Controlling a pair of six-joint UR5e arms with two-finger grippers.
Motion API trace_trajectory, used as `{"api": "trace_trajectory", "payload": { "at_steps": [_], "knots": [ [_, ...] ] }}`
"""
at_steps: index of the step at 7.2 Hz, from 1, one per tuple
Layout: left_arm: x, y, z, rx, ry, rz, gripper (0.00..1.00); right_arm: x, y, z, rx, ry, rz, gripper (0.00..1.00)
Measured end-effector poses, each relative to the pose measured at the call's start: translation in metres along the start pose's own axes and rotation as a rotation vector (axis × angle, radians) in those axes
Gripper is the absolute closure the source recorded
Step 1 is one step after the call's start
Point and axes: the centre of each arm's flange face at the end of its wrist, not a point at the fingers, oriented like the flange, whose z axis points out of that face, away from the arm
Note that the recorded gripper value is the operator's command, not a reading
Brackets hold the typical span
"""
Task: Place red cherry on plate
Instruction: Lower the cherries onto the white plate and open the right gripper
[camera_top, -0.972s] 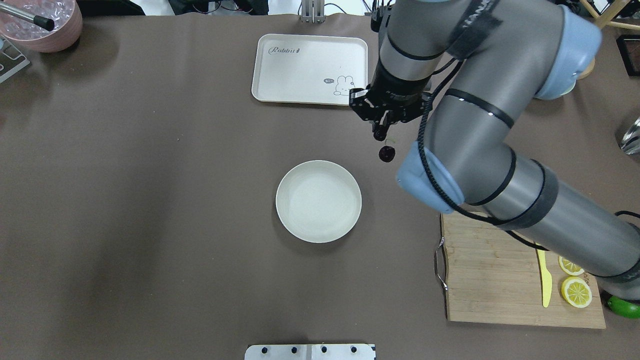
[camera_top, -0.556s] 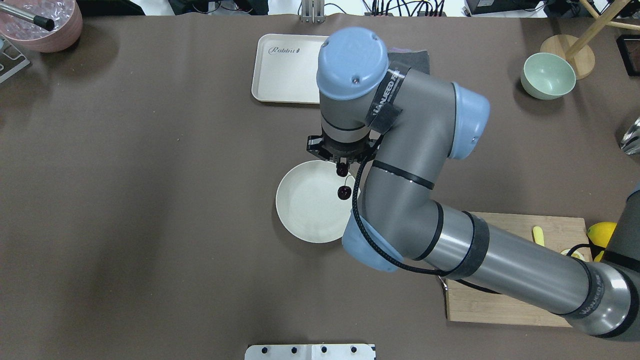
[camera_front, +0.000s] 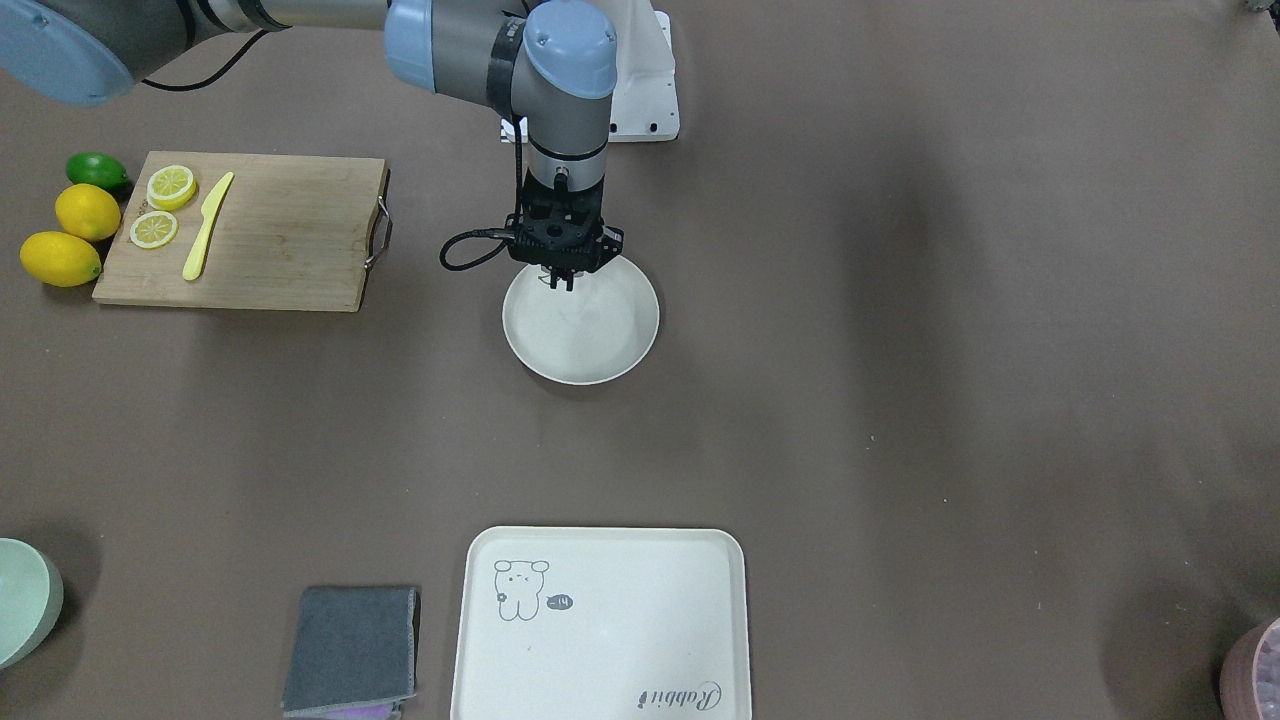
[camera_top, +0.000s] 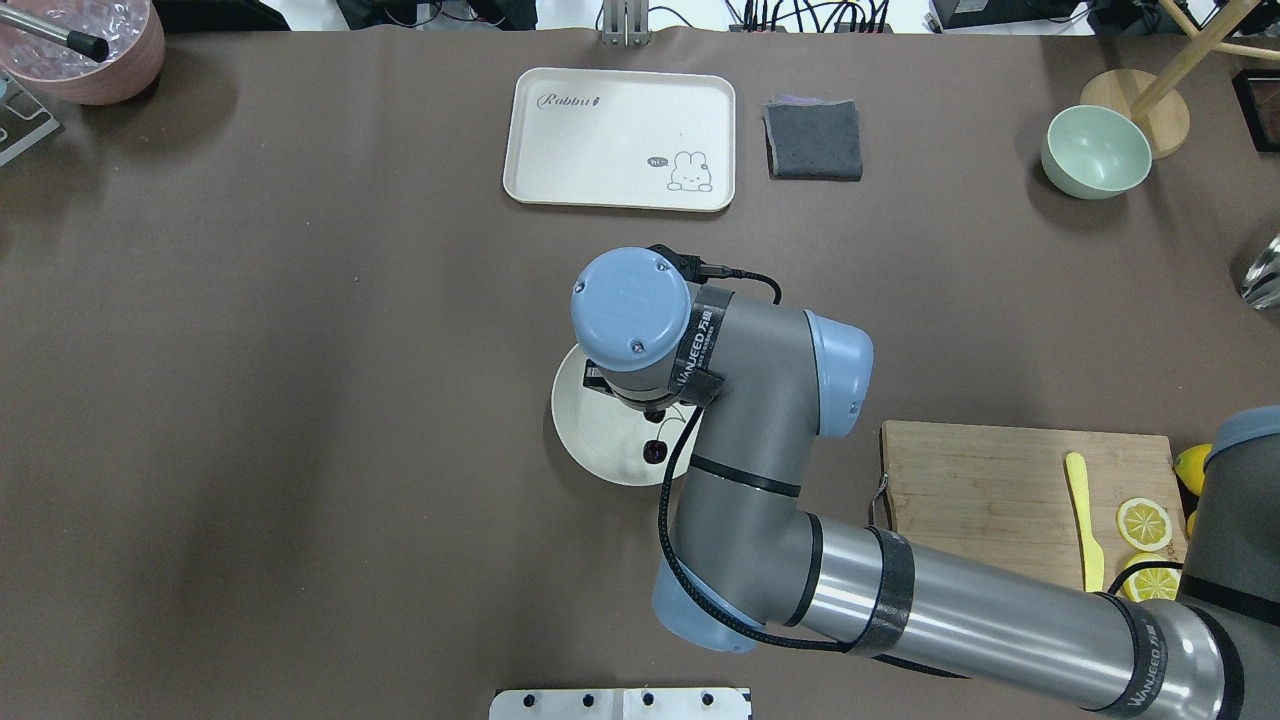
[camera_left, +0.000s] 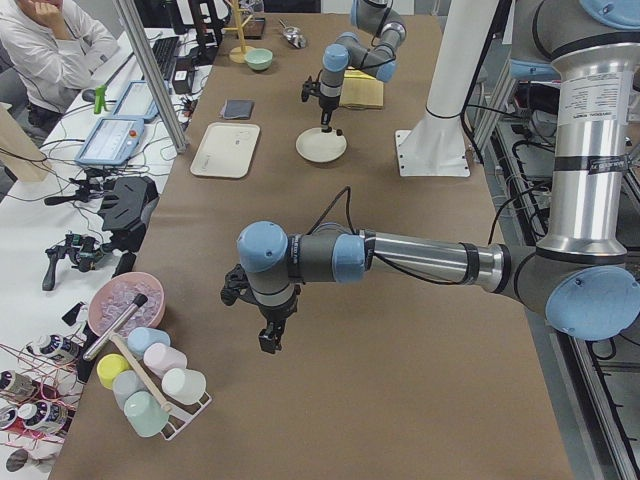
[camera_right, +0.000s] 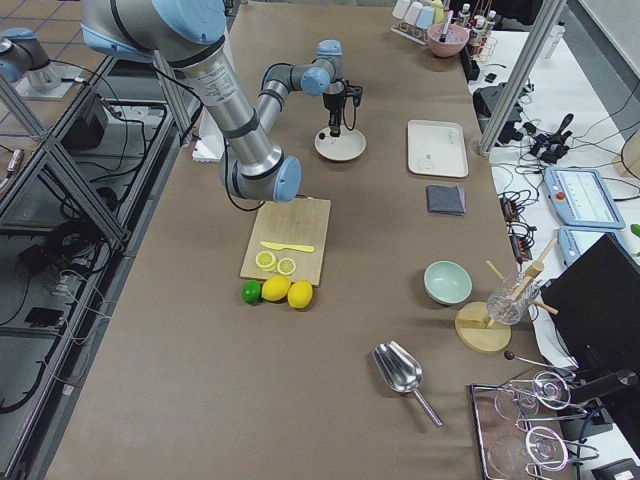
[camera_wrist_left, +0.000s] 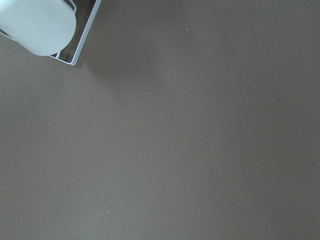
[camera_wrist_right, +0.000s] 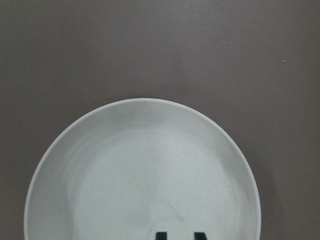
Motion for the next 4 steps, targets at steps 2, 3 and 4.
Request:
{"api": "trace_trajectory", "payload": {
  "at_steps": [2, 3, 4],
  "knots": [
    [0.0000, 0.0003, 0.0002, 0.000, 0.001, 0.001, 0.02, 0.0012, 0.0004, 0.0081, 0.013, 0.000, 0.003, 0.00],
    [0.0001, 0.0006, 0.0002, 0.000, 0.001, 0.001, 0.02, 0.0021, -0.0006, 0.0092, 0.019, 0.002, 0.004, 0.00],
    [0.0001, 0.0011, 0.0006, -0.001, 0.001, 0.001, 0.02, 0.0029, -0.0029, 0.0081, 0.022, 0.000, 0.003, 0.00]
  ]
}}
